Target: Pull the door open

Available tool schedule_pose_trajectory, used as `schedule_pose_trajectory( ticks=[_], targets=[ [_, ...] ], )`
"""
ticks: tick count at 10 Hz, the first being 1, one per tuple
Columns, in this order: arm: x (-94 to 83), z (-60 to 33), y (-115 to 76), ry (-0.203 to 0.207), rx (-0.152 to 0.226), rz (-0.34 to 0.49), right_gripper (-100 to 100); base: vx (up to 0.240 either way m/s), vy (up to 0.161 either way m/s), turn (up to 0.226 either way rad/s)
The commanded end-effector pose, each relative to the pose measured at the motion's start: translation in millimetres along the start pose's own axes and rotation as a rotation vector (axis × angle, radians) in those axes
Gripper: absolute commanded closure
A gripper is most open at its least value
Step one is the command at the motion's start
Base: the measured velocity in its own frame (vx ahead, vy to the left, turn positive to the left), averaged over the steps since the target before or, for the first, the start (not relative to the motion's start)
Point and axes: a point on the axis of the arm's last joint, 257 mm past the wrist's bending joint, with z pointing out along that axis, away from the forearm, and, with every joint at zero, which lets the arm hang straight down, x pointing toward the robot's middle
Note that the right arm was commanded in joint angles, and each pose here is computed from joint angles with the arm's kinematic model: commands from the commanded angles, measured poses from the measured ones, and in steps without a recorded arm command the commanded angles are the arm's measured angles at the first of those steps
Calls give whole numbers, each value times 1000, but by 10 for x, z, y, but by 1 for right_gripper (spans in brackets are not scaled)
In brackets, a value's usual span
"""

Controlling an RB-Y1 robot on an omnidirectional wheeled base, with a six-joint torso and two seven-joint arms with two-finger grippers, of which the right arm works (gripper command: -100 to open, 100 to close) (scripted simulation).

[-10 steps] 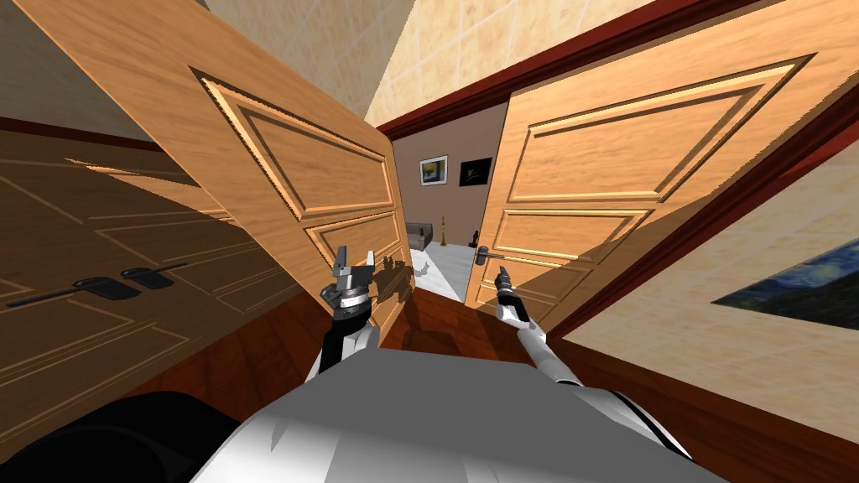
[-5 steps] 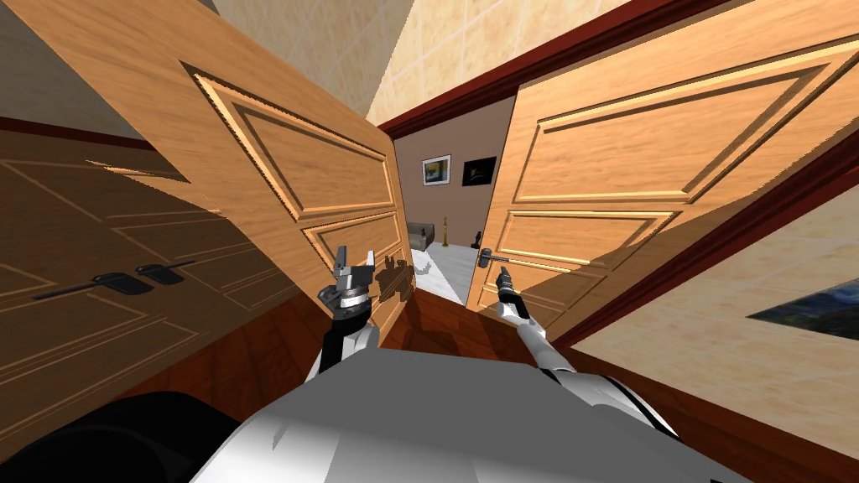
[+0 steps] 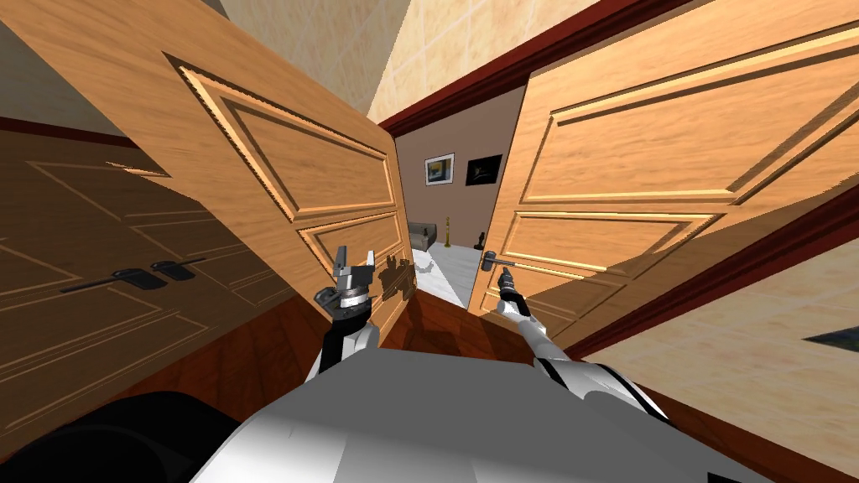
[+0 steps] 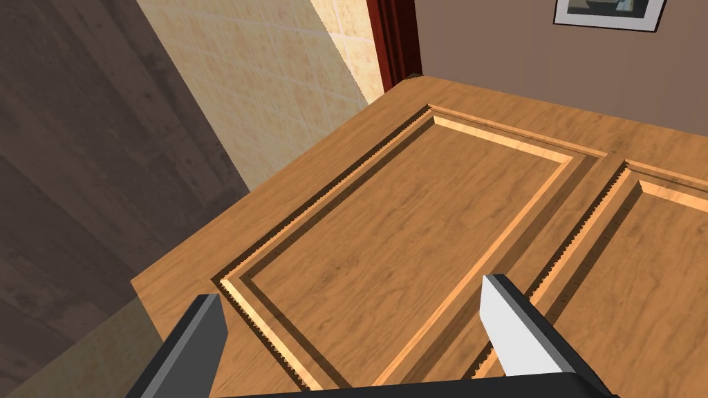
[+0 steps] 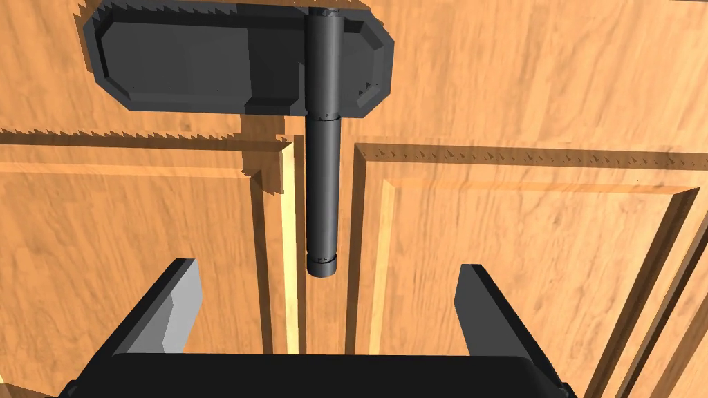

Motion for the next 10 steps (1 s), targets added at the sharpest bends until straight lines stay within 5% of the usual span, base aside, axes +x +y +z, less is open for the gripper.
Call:
schedule_pose_trajectory(
  ticks=[1, 10],
  targets=[
    [0, 0, 0, 0, 0, 0, -100, 34, -19, 16],
    [-756, -71, -20, -79, 3, -1, -100, 167, -50, 88]
  ],
)
